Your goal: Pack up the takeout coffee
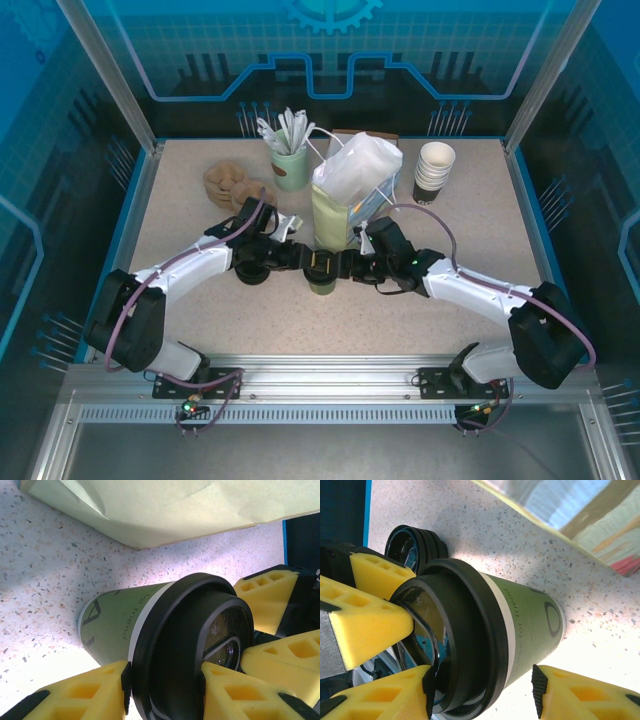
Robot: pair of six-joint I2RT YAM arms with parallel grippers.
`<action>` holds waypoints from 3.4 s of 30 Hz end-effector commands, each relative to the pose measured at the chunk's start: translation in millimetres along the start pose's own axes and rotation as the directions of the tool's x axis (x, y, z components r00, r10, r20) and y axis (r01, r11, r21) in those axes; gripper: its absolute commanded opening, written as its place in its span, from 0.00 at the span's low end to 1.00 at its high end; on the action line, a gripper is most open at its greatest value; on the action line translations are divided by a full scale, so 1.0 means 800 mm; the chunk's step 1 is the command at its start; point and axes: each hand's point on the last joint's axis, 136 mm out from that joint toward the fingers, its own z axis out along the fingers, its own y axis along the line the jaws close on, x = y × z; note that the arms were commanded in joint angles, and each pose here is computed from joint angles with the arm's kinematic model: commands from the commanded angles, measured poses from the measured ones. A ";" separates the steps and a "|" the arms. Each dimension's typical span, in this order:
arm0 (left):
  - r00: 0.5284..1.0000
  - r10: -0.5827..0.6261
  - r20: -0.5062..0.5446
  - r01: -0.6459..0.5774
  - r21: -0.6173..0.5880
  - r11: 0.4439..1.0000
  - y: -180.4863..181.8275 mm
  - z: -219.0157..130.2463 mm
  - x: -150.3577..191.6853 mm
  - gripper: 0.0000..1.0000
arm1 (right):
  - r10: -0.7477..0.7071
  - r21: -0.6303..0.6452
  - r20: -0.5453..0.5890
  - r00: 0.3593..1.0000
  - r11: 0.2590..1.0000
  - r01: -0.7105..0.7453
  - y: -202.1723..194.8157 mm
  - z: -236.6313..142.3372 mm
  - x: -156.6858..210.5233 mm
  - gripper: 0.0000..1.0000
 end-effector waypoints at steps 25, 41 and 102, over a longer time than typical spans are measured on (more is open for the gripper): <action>0.998 0.011 -0.069 -0.010 0.013 1.000 0.000 0.014 0.011 0.35 | 0.089 0.135 -0.005 0.996 0.987 -0.088 -0.052 0.005 0.002 0.41; 0.996 -0.006 -0.085 0.006 0.003 1.000 0.014 0.022 0.027 0.34 | 0.163 0.188 -0.041 0.986 0.970 -0.153 -0.092 0.012 0.031 0.38; 0.943 0.017 0.334 -0.015 -0.009 1.000 -0.064 -0.135 -0.079 0.52 | -0.175 -0.010 0.150 0.973 0.984 0.178 0.073 -0.148 -0.042 0.57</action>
